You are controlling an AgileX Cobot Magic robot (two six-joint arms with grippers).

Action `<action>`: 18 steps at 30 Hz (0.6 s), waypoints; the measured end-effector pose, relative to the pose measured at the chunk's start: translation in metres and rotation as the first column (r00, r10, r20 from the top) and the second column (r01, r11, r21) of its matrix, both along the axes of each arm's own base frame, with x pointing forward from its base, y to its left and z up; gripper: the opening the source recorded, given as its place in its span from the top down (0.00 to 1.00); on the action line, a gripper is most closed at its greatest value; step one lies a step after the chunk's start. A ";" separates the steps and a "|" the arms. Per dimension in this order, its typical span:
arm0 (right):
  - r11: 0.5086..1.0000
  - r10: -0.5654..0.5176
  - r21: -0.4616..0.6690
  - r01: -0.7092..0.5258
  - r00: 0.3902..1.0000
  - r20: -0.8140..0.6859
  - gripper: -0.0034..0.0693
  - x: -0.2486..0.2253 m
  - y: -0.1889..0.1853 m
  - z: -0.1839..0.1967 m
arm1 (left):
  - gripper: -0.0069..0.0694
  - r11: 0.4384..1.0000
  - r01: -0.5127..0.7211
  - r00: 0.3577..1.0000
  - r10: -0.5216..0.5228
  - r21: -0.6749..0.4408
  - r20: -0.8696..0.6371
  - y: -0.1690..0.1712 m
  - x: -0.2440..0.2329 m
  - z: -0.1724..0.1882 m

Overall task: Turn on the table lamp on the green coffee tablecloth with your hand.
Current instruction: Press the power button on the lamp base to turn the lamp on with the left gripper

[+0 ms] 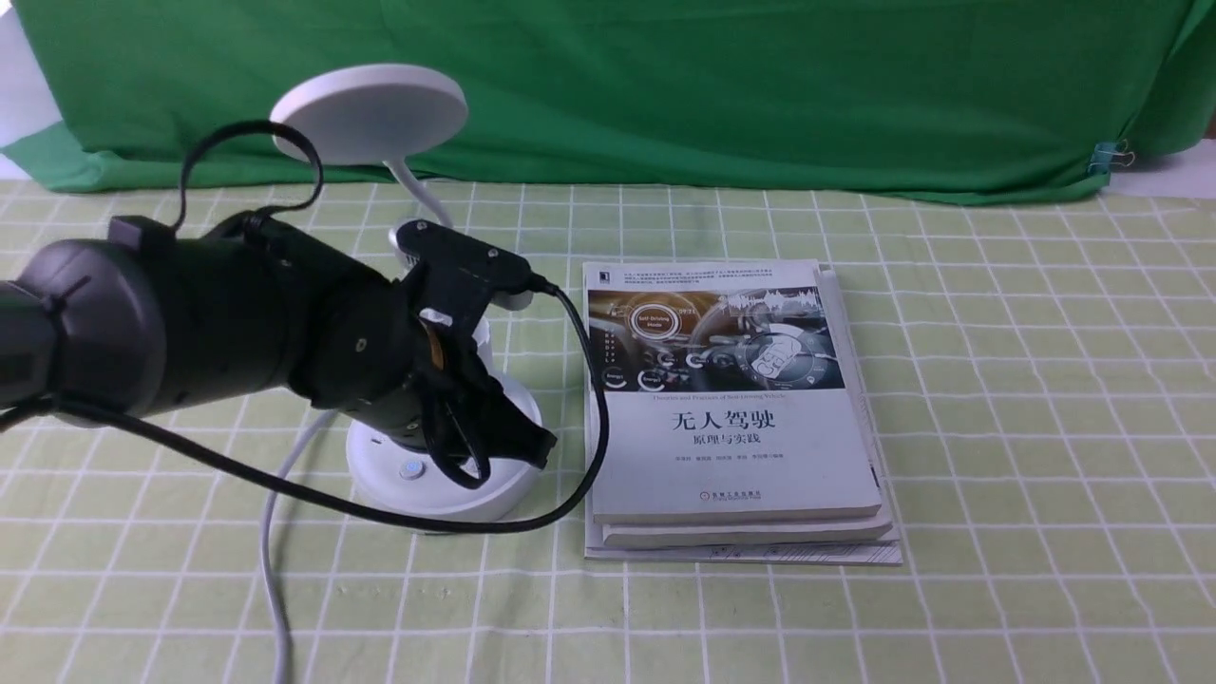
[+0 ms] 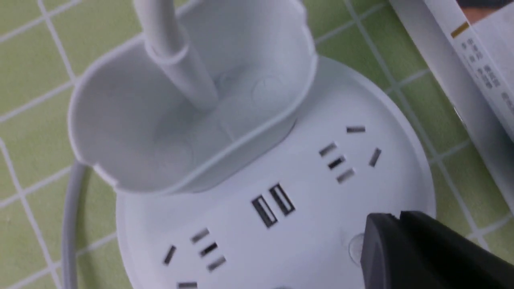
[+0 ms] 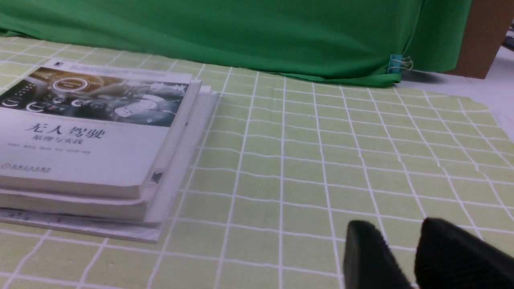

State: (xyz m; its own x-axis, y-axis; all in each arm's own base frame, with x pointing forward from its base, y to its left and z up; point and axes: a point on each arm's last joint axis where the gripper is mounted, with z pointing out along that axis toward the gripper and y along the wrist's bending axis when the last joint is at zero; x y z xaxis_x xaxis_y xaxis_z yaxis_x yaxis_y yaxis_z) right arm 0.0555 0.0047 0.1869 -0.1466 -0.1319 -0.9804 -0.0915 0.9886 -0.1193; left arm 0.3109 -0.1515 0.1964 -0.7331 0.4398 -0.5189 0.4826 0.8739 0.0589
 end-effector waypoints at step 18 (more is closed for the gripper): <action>1.000 0.000 0.000 0.000 1.000 0.000 0.62 0.000 0.000 0.000 | 0.90 1.000 -0.004 1.000 0.004 0.010 -0.022 -0.001 0.002 -0.010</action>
State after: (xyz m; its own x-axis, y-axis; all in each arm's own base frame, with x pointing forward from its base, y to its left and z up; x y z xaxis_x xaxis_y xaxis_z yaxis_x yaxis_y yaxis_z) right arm 0.0555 0.0047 0.1869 -0.1466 -0.1319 -0.9804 -0.0915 0.9886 -0.1193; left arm 0.3131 -0.1525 0.1865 -0.7460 0.4418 -0.4982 0.4804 0.8752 0.0567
